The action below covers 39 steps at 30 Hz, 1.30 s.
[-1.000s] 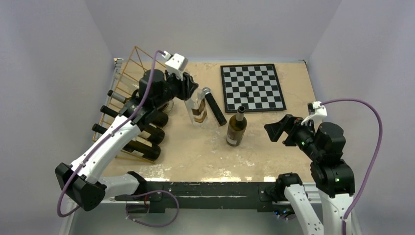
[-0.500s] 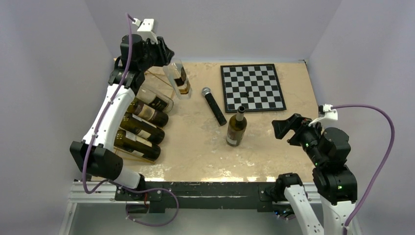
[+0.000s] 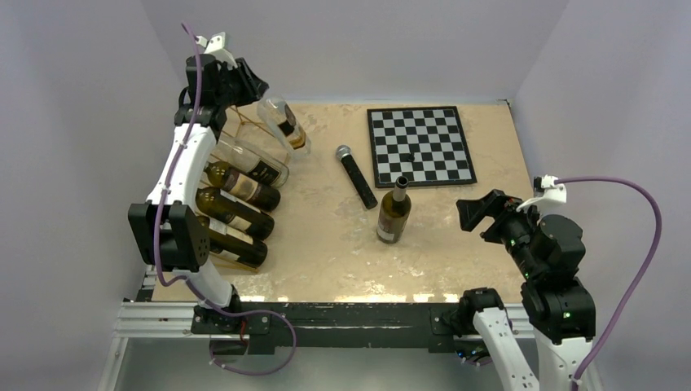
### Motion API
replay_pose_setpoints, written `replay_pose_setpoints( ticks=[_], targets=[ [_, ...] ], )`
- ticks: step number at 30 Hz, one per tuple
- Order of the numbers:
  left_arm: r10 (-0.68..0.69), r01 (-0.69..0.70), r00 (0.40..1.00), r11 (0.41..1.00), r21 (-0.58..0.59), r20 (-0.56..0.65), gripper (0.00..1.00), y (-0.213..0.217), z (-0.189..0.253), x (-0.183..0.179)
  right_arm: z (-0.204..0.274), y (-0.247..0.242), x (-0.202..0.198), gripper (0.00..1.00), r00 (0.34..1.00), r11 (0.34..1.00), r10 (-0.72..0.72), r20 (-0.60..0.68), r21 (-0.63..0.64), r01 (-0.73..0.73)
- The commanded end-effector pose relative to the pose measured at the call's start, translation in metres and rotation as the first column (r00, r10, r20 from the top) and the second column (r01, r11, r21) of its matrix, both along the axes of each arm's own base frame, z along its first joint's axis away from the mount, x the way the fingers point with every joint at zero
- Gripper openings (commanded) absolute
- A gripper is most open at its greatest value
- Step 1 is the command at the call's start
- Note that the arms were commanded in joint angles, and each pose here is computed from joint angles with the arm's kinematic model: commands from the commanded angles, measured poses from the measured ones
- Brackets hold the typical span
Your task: Put the wine bottle on the wine rack
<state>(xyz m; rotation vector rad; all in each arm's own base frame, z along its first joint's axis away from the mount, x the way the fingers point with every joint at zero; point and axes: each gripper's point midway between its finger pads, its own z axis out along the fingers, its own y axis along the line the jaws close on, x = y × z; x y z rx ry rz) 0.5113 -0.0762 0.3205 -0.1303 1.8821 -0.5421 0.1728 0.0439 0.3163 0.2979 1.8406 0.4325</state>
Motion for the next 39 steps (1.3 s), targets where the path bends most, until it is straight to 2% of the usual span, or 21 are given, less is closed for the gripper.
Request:
replay_pose_setpoints(
  ticks=[1, 6, 22, 27, 39],
  targets=[
    [-0.032, 0.069, 0.937, 0.993, -0.094, 0.349, 0.0, -0.009, 0.11, 0.001, 0.006, 0.002, 0.005, 0.94, 1.0, 1.0, 0.006, 0.02, 0.008, -0.006],
    [0.028, 0.0, 0.944, 0.996, -0.087, 0.329, 0.0, 0.006, 0.096, 0.012, 0.007, 0.007, 0.006, 0.94, 1.0, 0.999, 0.025, 0.012, 0.029, -0.025],
    [0.047, -0.036, 0.964, 0.998, -0.046, 0.261, 0.0, 0.046, 0.049, 0.034, 0.004, 0.002, 0.016, 0.94, 1.0, 1.0, 0.003, -0.004, 0.009, -0.002],
    [0.091, -0.081, 0.97, 0.995, -0.051, 0.228, 0.0, 0.058, 0.031, 0.038, 0.0, 0.003, 0.018, 0.94, 1.0, 1.0, 0.003, -0.011, 0.008, -0.003],
    [0.057, -0.048, 0.97, 0.998, -0.045, 0.237, 0.0, 0.067, 0.009, 0.042, -0.004, 0.002, 0.023, 0.94, 1.0, 1.0, -0.002, -0.027, 0.0, 0.002]
  ],
)
